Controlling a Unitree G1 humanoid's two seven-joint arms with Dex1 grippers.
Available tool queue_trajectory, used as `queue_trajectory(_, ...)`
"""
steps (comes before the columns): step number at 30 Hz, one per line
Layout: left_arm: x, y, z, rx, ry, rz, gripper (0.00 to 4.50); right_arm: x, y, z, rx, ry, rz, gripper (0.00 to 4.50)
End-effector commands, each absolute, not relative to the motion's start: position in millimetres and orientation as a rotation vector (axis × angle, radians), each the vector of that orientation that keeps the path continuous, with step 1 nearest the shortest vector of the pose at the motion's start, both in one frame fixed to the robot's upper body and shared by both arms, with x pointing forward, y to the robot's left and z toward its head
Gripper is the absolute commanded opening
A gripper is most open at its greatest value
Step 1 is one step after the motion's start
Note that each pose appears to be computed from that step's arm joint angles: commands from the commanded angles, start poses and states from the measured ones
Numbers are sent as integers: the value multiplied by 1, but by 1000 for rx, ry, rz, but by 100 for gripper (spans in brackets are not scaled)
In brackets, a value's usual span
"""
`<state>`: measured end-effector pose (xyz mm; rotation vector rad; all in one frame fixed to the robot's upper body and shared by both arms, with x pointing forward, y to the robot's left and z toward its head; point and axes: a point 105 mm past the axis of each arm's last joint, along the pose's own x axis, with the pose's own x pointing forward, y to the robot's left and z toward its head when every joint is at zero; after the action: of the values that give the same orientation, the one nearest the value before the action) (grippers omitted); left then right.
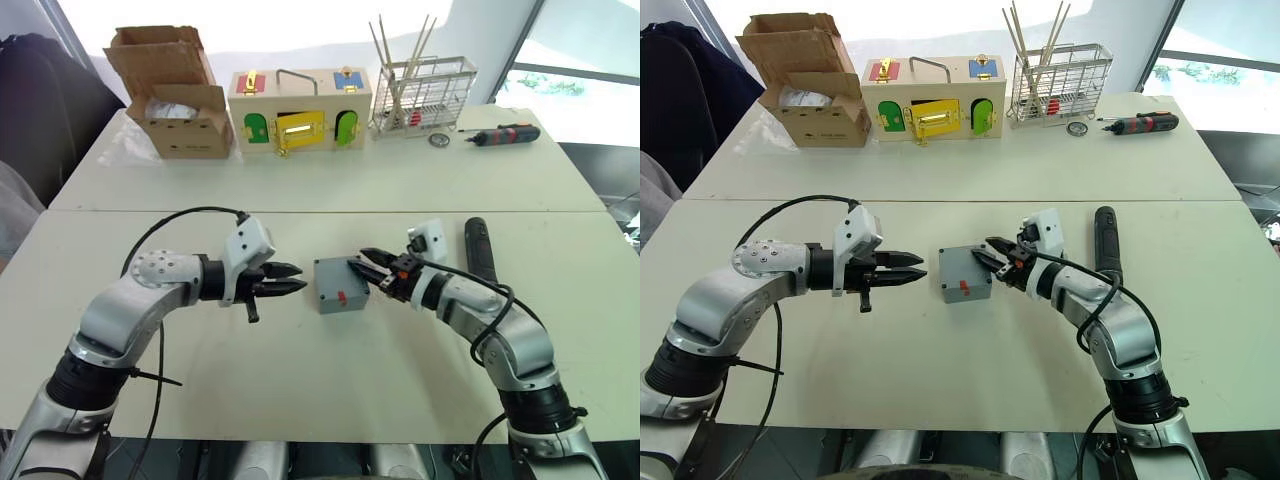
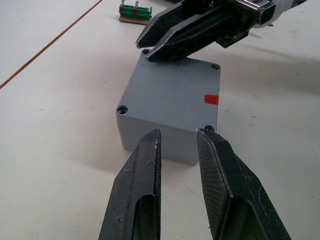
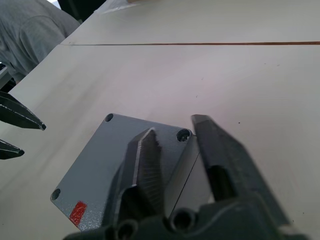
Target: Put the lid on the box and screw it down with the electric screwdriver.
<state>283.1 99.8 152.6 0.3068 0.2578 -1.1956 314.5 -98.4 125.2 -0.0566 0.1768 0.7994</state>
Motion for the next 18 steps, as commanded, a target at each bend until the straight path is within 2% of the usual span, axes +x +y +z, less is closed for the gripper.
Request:
queue_trajectory(1, 280, 98, 159, 322, 219, -1199, 108, 312, -96, 145, -75, 108, 820, 327)
queue_trajectory(3, 280, 98, 158, 316, 221, -1196, 108, 312, -100, 154, -74, 85, 806, 404)
queue_trajectory(5, 281, 98, 156, 309, 225, -1190, 108, 311, -106, 167, -62, 58, 790, 448)
queue_trajectory(7, 281, 98, 153, 303, 232, -1184, 108, 306, -112, 178, -34, 38, 790, 448)
queue_trajectory(10, 284, 100, 147, 300, 243, -1163, 108, 289, -114, 180, 3, 75, 861, 448)
queue_trajectory(14, 293, 96, 132, 300, 254, -1128, 108, 258, -111, 161, 31, 201, 985, 448)
queue_trajectory(18, 302, 89, 120, 321, 261, -1102, 108, 247, -106, 138, 34, 279, 1012, 448)
